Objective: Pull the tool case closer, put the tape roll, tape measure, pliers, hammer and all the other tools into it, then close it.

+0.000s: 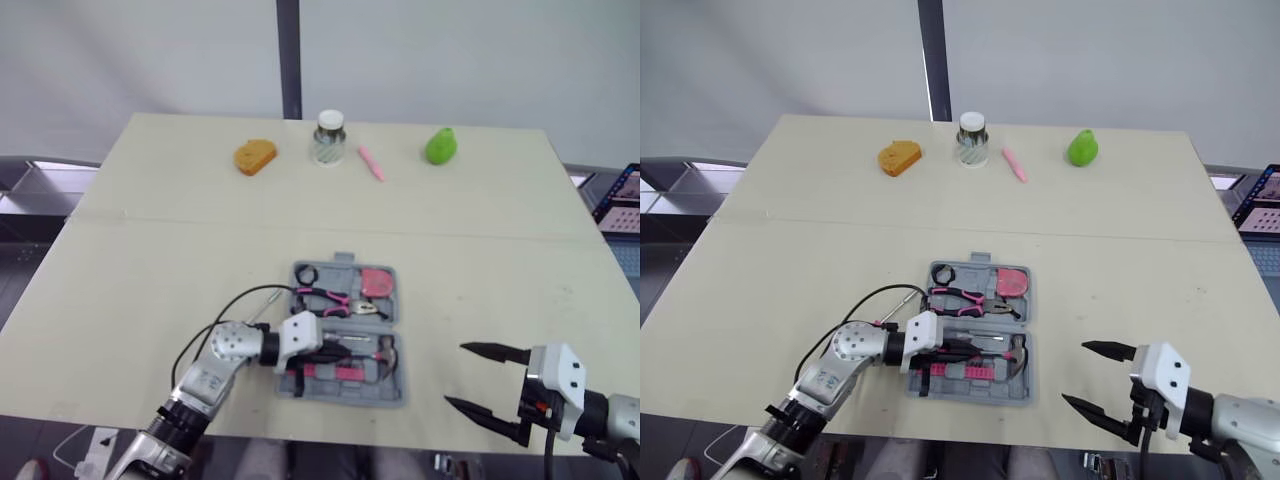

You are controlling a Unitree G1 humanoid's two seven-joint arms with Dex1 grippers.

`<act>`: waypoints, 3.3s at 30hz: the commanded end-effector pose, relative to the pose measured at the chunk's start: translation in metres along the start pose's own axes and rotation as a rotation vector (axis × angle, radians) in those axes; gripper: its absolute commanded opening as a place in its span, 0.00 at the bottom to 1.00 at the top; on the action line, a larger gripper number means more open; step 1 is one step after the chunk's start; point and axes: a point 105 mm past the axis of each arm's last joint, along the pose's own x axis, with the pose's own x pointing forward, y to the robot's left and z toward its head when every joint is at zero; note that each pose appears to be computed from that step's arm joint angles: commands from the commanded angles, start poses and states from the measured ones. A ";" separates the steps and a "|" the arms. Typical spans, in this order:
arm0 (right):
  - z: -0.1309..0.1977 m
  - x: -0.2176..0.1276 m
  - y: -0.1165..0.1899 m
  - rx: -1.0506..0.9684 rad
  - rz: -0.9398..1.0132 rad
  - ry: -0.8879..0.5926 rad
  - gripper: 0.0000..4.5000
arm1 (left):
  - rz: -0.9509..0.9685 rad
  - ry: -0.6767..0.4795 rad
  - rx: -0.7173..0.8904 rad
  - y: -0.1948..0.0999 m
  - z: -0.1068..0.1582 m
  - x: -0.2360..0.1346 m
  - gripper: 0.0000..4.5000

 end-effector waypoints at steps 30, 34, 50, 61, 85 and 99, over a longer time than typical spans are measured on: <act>0.011 -0.011 0.001 -0.022 -0.022 0.000 1.00 | 0.039 0.216 -0.097 -0.014 -0.058 0.004 0.01; 0.011 -0.011 0.000 -0.024 -0.021 0.000 1.00 | 0.043 0.234 -0.125 -0.016 -0.066 0.003 0.01; 0.012 -0.010 -0.003 -0.032 -0.014 0.007 1.00 | 0.029 0.298 -0.166 -0.030 -0.092 0.000 0.01; 0.012 -0.010 -0.005 -0.036 -0.004 0.012 1.00 | 0.030 0.313 -0.200 -0.039 -0.104 0.001 0.01; 0.016 -0.001 -0.006 -0.046 0.009 -0.023 1.00 | 0.121 0.004 -0.282 -0.013 -0.037 -0.013 0.01; 0.021 0.012 -0.009 -0.058 0.027 -0.063 1.00 | 0.238 -0.235 -0.115 0.013 0.065 -0.080 0.01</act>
